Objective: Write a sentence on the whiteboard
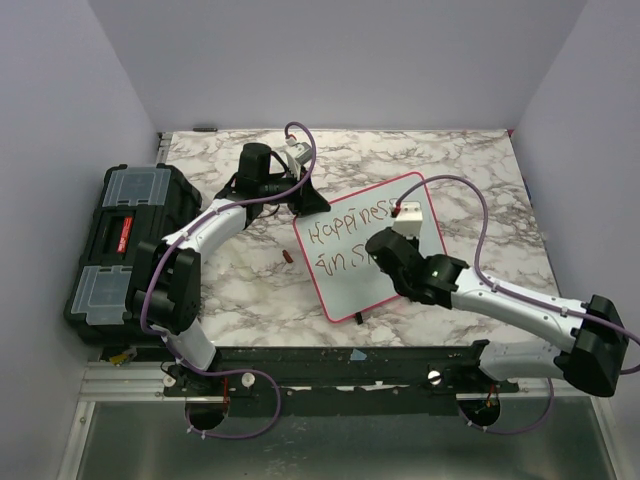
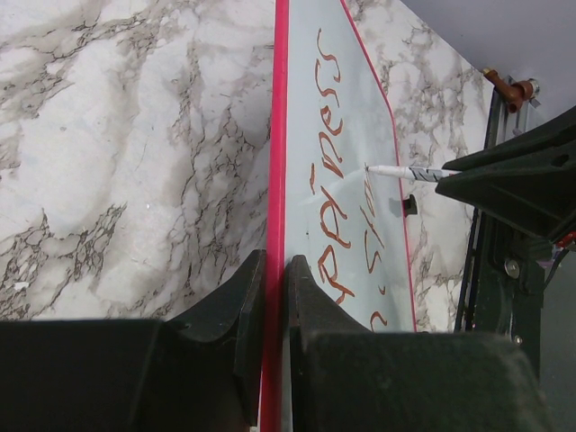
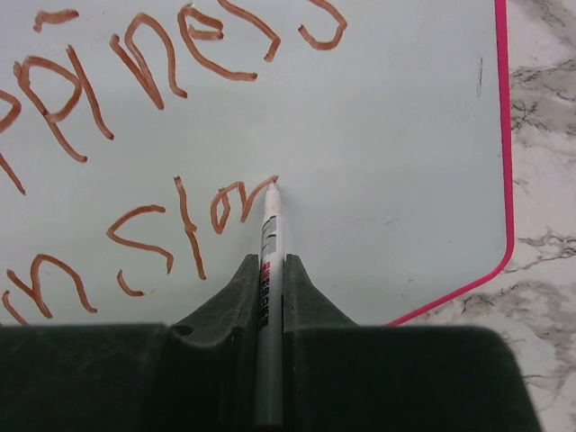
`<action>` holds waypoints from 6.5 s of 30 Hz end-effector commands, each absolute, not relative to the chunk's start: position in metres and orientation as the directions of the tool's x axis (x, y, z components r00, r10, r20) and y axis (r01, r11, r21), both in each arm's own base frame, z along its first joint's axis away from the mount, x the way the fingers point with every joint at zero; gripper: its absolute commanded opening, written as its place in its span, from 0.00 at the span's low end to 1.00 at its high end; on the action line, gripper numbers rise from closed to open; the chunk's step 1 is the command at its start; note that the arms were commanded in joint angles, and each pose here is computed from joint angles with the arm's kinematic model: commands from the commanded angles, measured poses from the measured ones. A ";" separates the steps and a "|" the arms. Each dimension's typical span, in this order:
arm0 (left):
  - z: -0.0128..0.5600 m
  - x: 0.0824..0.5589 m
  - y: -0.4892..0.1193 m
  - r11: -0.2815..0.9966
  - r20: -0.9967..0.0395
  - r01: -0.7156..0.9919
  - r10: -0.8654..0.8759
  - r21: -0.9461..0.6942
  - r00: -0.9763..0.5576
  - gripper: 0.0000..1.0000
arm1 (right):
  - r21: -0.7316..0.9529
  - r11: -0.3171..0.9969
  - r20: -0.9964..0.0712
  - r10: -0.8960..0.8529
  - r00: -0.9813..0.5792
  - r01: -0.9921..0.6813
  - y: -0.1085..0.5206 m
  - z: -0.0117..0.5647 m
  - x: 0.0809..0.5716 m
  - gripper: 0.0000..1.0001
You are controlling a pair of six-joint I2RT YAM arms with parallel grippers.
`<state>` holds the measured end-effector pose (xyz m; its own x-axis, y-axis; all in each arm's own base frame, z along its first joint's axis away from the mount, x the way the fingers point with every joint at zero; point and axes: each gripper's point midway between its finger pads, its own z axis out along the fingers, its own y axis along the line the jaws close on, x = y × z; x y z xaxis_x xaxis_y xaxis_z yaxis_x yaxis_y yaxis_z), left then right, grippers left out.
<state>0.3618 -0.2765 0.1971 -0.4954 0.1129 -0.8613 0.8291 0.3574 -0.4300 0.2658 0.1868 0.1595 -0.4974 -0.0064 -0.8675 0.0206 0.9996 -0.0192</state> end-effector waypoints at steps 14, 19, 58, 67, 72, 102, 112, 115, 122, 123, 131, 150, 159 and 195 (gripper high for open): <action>0.217 0.374 -0.276 0.364 -0.924 0.880 0.110 -0.306 -0.367 0.00 | 0.109 0.994 -0.889 0.085 -0.450 -0.030 0.171 0.194 0.248 0.01; 0.217 0.373 -0.275 0.364 -0.929 0.883 0.108 -0.295 -0.355 0.01 | 0.122 0.989 -0.926 0.081 -0.369 -0.087 0.162 0.213 0.244 0.01; 0.215 0.372 -0.278 0.338 -0.926 0.890 0.108 -0.307 -0.361 0.00 | 0.296 0.953 -0.851 0.233 -0.471 -0.062 0.144 0.177 0.278 0.01; 0.214 0.372 -0.277 0.338 -0.926 0.889 0.110 -0.307 -0.362 0.00 | 0.297 0.948 -0.849 0.207 -0.487 -0.115 0.161 0.177 0.288 0.00; 0.215 0.371 -0.277 0.336 -0.926 0.890 0.110 -0.307 -0.361 0.00 | 0.294 0.948 -0.848 0.199 -0.491 -0.123 0.165 0.176 0.291 0.01; 0.218 0.370 -0.276 0.333 -0.929 0.892 0.103 -0.305 -0.356 0.00 | 0.318 0.948 -0.675 0.230 -0.701 0.005 0.144 0.128 0.232 0.01; 0.218 0.370 -0.276 0.333 -0.929 0.892 0.101 -0.305 -0.356 0.00 | 0.432 0.896 -0.731 0.283 -0.621 -0.102 0.165 0.176 0.243 0.01; 0.218 0.371 -0.275 0.333 -0.929 0.892 0.102 -0.305 -0.355 0.00 | 0.412 0.909 -0.765 0.304 -0.568 -0.069 0.158 0.185 0.255 0.01; 0.218 0.371 -0.276 0.331 -0.929 0.892 0.101 -0.307 -0.357 0.00 | 0.375 0.927 -0.808 0.327 -0.490 0.000 0.148 0.190 0.278 0.01; 0.218 0.371 -0.276 0.331 -0.929 0.893 0.101 -0.306 -0.356 0.00 | 0.372 0.928 -0.810 0.327 -0.487 0.005 0.148 0.189 0.280 0.01; 0.218 0.372 -0.275 0.332 -0.928 0.892 0.101 -0.308 -0.358 0.00 | 0.337 0.941 -0.829 0.318 -0.460 0.043 0.144 0.185 0.292 0.01; 0.217 0.372 -0.276 0.332 -0.927 0.891 0.103 -0.311 -0.362 0.00 | 0.338 0.939 -0.762 0.308 -0.570 0.055 0.143 0.139 0.267 0.01; 0.218 0.372 -0.276 0.331 -0.928 0.892 0.102 -0.308 -0.359 0.00 | 0.376 0.926 -0.735 0.319 -0.598 0.032 0.151 0.132 0.260 0.01; 0.216 0.373 -0.276 0.330 -0.924 0.889 0.105 -0.317 -0.368 0.00 | 0.401 0.916 -0.832 0.357 -0.426 -0.017 0.132 0.221 0.261 0.01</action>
